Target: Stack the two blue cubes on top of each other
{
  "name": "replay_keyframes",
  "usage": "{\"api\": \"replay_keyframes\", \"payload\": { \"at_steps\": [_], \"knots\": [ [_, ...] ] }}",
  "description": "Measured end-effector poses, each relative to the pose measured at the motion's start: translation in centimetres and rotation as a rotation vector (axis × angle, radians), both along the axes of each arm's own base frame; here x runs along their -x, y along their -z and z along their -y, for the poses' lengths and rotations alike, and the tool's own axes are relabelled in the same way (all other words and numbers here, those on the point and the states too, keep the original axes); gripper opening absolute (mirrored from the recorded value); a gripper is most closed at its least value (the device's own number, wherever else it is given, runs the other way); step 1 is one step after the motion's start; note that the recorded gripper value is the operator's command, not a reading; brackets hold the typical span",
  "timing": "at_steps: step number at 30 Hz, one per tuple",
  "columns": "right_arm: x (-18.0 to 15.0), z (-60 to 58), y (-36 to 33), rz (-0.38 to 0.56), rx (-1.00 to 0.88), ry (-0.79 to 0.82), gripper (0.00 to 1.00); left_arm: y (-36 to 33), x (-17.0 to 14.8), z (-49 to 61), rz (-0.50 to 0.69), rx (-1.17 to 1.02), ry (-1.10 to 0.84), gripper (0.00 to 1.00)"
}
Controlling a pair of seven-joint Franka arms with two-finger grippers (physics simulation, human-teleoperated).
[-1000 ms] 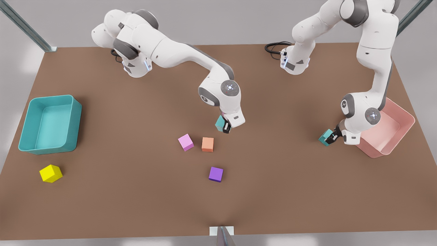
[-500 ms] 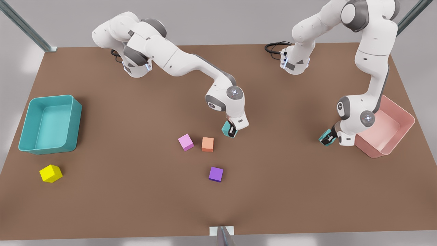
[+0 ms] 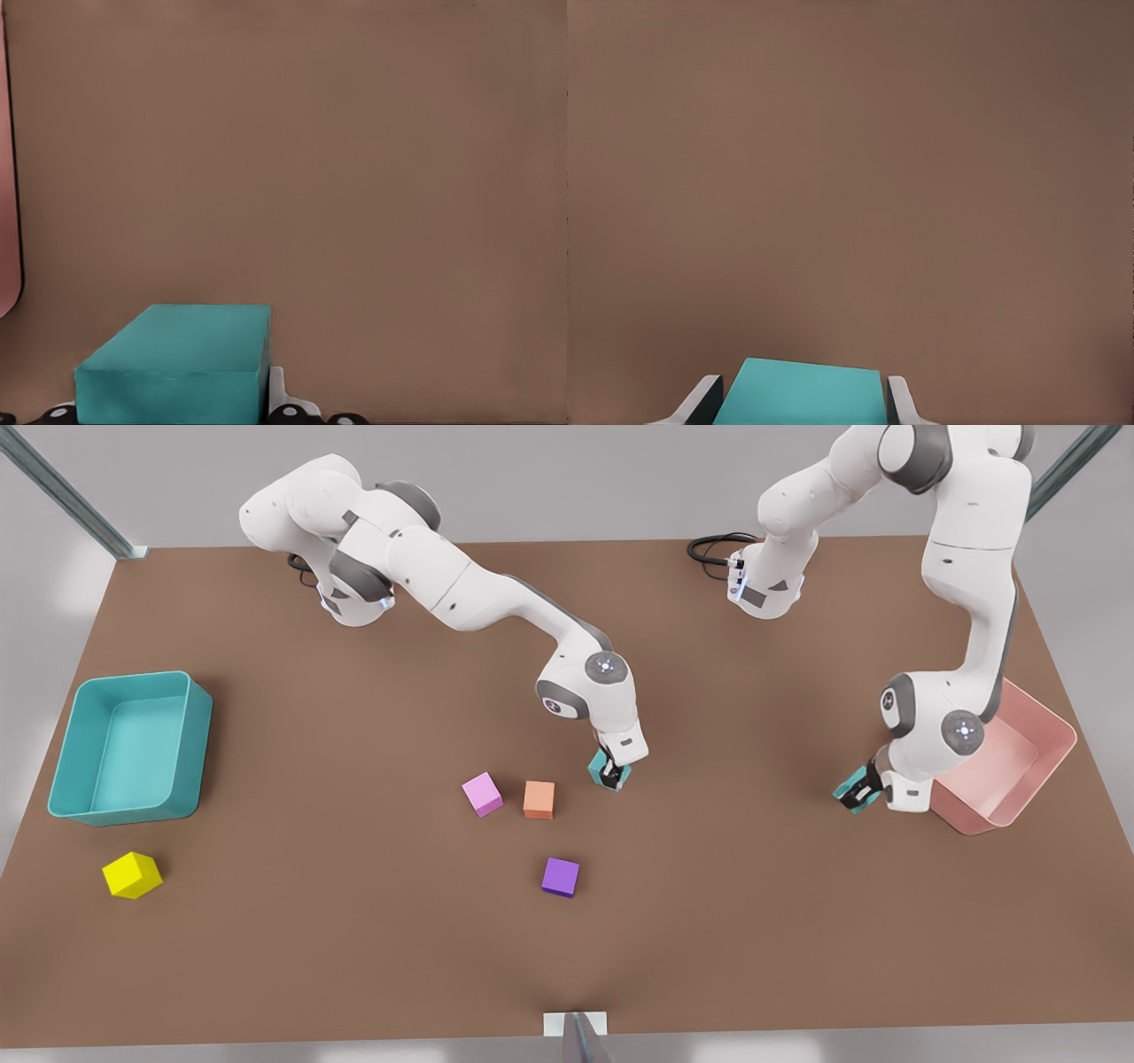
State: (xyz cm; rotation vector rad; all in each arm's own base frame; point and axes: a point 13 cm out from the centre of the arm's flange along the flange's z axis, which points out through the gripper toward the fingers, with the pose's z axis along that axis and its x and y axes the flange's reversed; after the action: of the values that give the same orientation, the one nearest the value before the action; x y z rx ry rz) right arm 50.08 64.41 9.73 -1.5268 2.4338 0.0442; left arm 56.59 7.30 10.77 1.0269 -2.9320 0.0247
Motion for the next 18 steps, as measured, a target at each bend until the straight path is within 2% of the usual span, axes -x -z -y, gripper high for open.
{"api": "replay_keyframes", "payload": {
  "at_steps": [2,3,4,6,10,11,12,18],
  "knots": [
    [-0.1,-0.1,-0.2,0.002,-0.008,0.008,1.0,-1.0,-0.8,1.2,0.0,-0.001,0.021,0.64],
    [-0.2,-0.1,-0.3,0.003,-0.01,0.011,0.86,-1.1,-0.8,1.5,-0.006,-0.001,0.026,0.64],
    [-0.3,0.0,-0.3,0.005,-0.011,0.013,1.0,-1.6,-1.3,1.9,-0.004,0.0,0.032,0.64],
    [-0.3,-0.2,-0.8,0.008,-0.018,0.016,1.0,-3.3,-2.7,2.6,0.006,-0.002,0.044,0.64],
    [-0.3,-0.4,-1.2,0.009,-0.024,0.022,0.99,-3.8,-2.6,3.2,-0.022,-0.001,0.055,0.64],
    [-0.4,-0.3,-1.2,0.01,-0.025,0.024,0.29,-4.0,-2.7,3.5,-0.025,-0.002,0.06,0.64],
    [-0.4,-0.3,-1.2,0.007,-0.026,0.026,1.0,-4.3,-3.0,3.8,-0.026,-0.003,0.065,0.64],
    [-0.3,-0.1,-0.5,0.007,-0.023,0.036,1.0,-4.4,-2.7,4.4,-0.06,-0.012,0.088,0.64]
  ]
}}
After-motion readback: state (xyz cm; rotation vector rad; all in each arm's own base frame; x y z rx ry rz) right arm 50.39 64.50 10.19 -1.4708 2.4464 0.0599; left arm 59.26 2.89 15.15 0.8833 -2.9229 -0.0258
